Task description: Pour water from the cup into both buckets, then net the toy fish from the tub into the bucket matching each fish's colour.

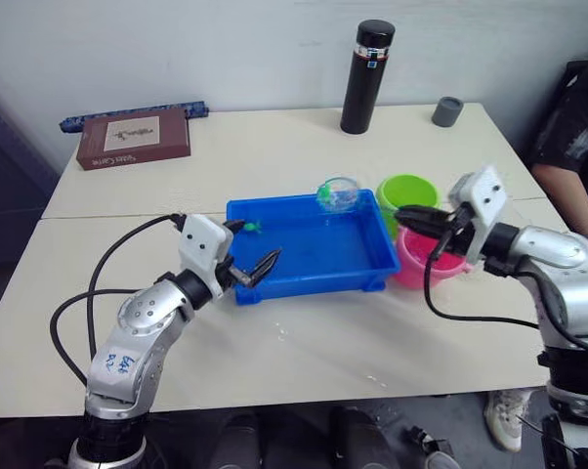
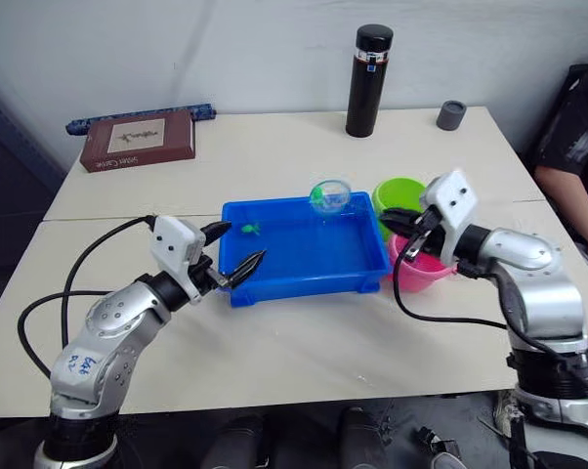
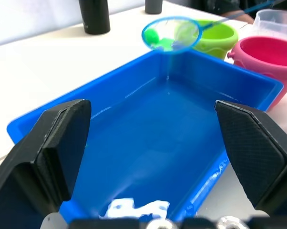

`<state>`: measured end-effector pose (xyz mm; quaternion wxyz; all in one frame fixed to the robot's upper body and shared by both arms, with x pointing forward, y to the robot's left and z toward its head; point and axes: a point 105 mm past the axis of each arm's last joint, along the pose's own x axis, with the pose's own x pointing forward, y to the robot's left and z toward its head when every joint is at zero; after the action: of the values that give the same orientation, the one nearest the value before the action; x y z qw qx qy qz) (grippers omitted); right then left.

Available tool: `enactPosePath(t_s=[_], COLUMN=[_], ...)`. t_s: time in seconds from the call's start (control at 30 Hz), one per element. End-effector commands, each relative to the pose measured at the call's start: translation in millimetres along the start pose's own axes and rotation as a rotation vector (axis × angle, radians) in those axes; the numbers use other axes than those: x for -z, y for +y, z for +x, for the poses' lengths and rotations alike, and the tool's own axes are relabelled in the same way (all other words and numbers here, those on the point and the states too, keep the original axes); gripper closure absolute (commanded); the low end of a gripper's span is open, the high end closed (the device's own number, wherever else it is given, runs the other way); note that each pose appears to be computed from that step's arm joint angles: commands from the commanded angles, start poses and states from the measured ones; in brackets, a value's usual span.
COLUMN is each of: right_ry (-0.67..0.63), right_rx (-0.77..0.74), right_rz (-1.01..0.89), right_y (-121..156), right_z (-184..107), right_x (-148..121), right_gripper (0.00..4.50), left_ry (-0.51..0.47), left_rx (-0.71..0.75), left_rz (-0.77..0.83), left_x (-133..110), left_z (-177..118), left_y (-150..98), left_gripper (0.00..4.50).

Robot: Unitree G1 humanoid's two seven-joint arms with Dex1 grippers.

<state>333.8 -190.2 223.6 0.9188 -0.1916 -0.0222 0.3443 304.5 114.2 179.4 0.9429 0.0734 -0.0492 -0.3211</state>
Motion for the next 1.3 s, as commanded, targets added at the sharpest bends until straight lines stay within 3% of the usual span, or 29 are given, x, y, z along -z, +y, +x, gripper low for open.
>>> enactPosePath(t_s=[0.03,0.17,0.53,0.8,1.3], right_ry=[-0.025,0.002,0.109,0.125,0.230], right_rx=[0.097,0.202,0.260,0.329,0.356], right_rz=[-0.036,-0.056,-0.159,-0.251,-0.730], right_y=[-17.0,-40.3,-47.7,-63.7,-74.6], right_z=[-13.0,-26.7,-51.8,-57.6,-61.5], right_x=[-10.7,-5.5,26.6,30.8,38.3], right_gripper=[4.50,4.50,4.50,4.50,4.50], left_ry=[-0.032,-0.040,-0.044,-0.045,-0.042], left_rx=[0.022,0.055,0.065,0.072,0.068], left_rz=[0.018,0.022,0.017,0.016,0.008], left_x=[-6.6,-7.3,-4.2,-2.5,0.8], left_z=[4.6,9.9,12.1,12.4,10.9], left_y=[-0.3,-3.4,-4.9,-6.6,-8.5], left_gripper=[0.04,0.04,0.04,0.04,0.04])
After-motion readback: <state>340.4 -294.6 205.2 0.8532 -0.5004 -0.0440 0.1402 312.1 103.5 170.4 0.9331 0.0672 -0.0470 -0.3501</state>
